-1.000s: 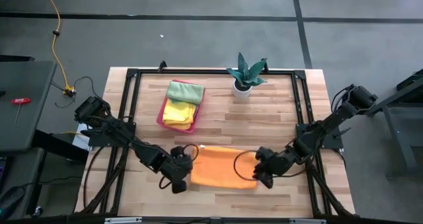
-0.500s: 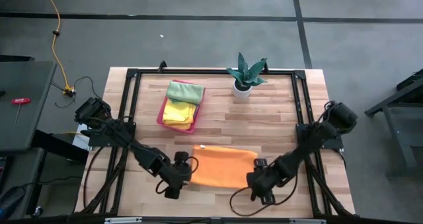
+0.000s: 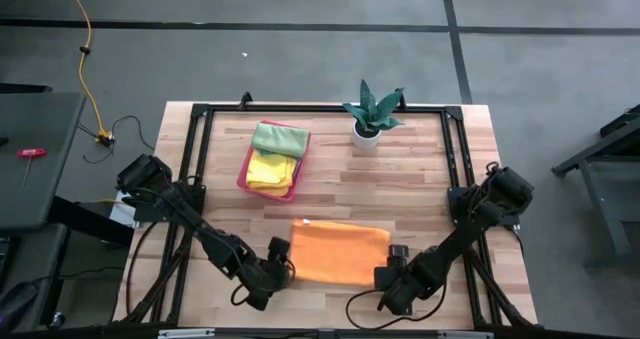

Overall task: Fold microfiber towels
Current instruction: Fold the orange microfiber towel

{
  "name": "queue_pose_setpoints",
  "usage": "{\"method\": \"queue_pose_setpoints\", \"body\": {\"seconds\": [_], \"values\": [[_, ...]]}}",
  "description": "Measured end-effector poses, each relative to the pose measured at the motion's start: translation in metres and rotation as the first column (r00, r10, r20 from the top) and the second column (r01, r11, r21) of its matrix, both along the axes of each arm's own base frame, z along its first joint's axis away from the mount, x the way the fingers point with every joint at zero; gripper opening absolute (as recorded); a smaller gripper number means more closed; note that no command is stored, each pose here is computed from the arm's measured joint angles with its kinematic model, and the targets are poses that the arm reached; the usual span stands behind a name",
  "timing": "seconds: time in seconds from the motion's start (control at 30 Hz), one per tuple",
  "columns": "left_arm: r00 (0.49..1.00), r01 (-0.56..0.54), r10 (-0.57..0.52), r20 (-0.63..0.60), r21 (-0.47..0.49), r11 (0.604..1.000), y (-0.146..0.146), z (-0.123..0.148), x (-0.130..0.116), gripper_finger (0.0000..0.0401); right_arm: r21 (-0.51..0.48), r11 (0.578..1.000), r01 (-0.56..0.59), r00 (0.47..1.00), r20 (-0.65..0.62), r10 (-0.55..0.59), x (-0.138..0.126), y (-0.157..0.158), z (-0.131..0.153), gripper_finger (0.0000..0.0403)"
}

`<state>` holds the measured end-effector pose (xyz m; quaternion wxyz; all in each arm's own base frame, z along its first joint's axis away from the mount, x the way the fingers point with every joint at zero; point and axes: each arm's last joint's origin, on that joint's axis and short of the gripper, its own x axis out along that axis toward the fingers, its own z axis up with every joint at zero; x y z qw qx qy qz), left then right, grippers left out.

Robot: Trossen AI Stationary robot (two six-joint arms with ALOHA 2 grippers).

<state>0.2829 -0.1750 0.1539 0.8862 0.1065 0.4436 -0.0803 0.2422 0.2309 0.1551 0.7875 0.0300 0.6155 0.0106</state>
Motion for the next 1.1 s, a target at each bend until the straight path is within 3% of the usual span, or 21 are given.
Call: {"method": "queue_pose_setpoints", "body": {"seconds": [0.23,0.5,0.63,0.87,1.1], "values": [[0.998,-0.058,0.057,0.013,0.126,0.99,-0.011,-0.017,0.006,0.0214,-0.006,1.0,0.014,1.0,0.006,-0.014,0.0,0.0,0.0,0.024],[0.994,-0.109,0.112,-0.012,0.163,0.981,-0.012,-0.034,0.012,0.0204,-0.002,0.999,0.037,0.999,0.01,-0.037,0.0,0.0,0.0,0.024],[0.99,-0.137,0.141,-0.022,0.152,0.979,-0.012,-0.036,0.011,0.0157,0.005,0.998,0.07,0.998,0.0,-0.07,0.0,-0.001,0.0,0.024],[0.988,-0.143,0.151,-0.045,0.148,0.979,-0.012,-0.036,0.009,0.0018,0.005,0.995,0.097,0.995,0.024,-0.097,-0.004,-0.004,0.012,0.0238],[0.985,-0.158,0.166,-0.055,0.129,0.979,-0.011,-0.036,0.009,0.0004,-0.054,0.995,0.089,0.987,0.14,-0.081,-0.012,-0.003,0.027,0.021]]}}
